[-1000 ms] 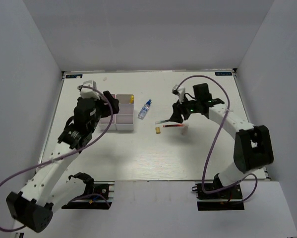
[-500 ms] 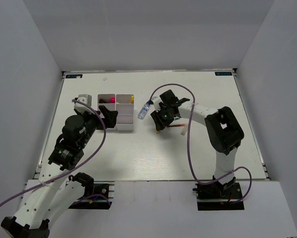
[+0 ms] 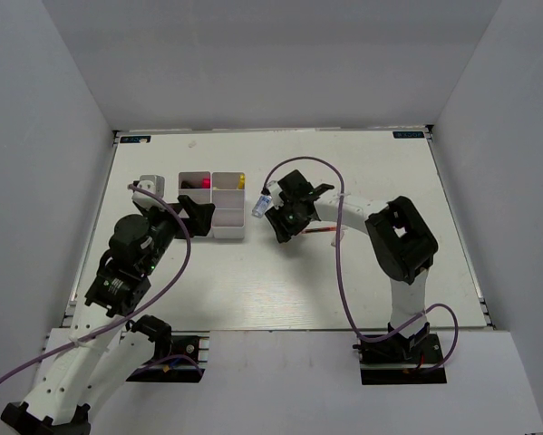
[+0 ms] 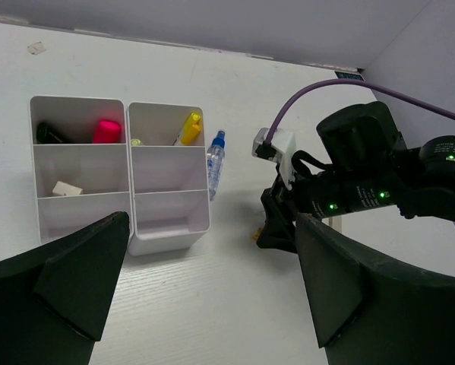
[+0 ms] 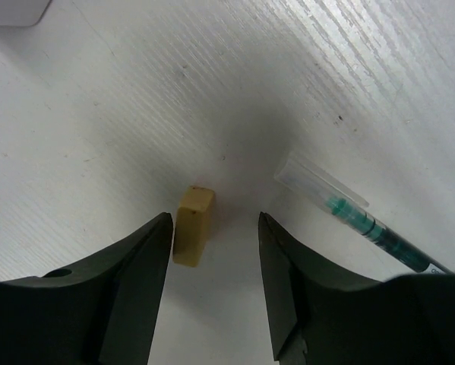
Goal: Sort the stationery into containers
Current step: Grab a piece of stationery with the right arm, then place the stationery into the container
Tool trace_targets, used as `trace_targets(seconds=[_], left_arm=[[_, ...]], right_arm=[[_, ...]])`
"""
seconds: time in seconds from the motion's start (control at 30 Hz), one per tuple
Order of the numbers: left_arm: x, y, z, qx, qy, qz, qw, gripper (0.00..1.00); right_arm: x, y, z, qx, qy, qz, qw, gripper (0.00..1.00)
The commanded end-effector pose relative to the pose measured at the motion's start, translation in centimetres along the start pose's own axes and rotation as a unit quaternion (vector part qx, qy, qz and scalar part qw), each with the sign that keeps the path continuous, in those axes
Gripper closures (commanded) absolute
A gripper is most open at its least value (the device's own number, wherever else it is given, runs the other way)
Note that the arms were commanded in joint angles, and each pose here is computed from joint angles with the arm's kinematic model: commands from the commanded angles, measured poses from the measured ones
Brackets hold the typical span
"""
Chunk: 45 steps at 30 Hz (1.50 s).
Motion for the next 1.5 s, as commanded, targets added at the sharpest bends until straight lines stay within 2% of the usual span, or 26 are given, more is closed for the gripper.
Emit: trace_targets(seconds=[0.0,0.07,0.1,0.2,0.23,0.37,0.5,0.67,0.77,0.9,1.1,1.3,1.4,1.47], left_arm=[[0.1,-0.2,-0.1,-0.003,-0.004,0.009,1.000,0.00],[0.1,-0.2,-0.1,-0.003,-0.004,0.009,1.000,0.00],[0.1,-0.2,-0.1,-0.003,-0.004,0.009,1.000,0.00],[0.1,-0.2,-0.1,-0.003,-0.004,0.009,1.000,0.00],[0.1,-0.2,-0.1,-0.003,-0.004,0.009,1.000,0.00],[0.1,-0.2,-0.1,-0.003,-0.004,0.009,1.000,0.00],[0.2,-0.4,0.0,-0.003,-0.003,0.013,1.000,0.00],[0.3,-0.3,-0.2,-0.003,-0.007,0.014,1.000,0.00],[0.3,-0.2,0.2,-0.003,-0.003,0.014,1.000,0.00],[0.5,-0.3,0.0,-0.003,-0.007,0.014,1.000,0.00],[0.8,-0.1,-0.4,-0.006,-0.017,0.012,1.000,0.00],[0.8,-0.2,-0.7,-0.006,-0.022,0.013,1.000,0.00],[0.8,-0.3,-0.6,-0.006,-0.021,0.017,1.000,0.00],[0.8,-0.3,-0.6,-0.006,-0.021,0.017,1.000,0.00]], right_arm=[[-0.7,0.3,1.1,-0.012,0.025,0.004,1.000,0.45],[-0.8,0.5,1.3,-0.009,0.026,0.001,1.000,0.50],[-0.7,0.7,1.5,-0.007,0.027,-0.001,1.000,0.59],[-0.3,1.4,1.6,0.013,0.030,-0.017,0.999,0.75],[-0.1,1.7,1.7,0.015,0.031,-0.023,0.999,0.85],[1.8,2.8,0.9,0.057,0.014,-0.036,0.998,0.99],[6.4,4.8,-2.8,0.125,-0.063,-0.060,0.988,1.00],[9.8,6.9,-7.5,0.244,-0.146,-0.076,0.956,1.00],[9.6,7.9,-9.7,0.300,-0.163,-0.086,0.936,1.00],[7.7,8.9,-11.8,0.336,-0.157,-0.095,0.924,1.00],[6.4,10.2,-16.1,0.362,-0.184,-0.100,0.908,1.00],[4.9,10.7,-17.2,0.373,-0.194,-0.108,0.901,1.00],[3.9,10.5,-17.4,0.372,-0.193,-0.100,0.903,0.97],[3.6,10.2,-17.7,0.371,-0.192,-0.089,0.904,0.87]])
Point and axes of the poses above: each gripper's point midway between its finger pads, its own x axis back along the fingers, its own y axis along the line the jaws close on, z = x × y, the point moved 2 cm from there along x, back along the fingers, and after that the axes turned 9 degrees about -x, right-handed, at the moved point
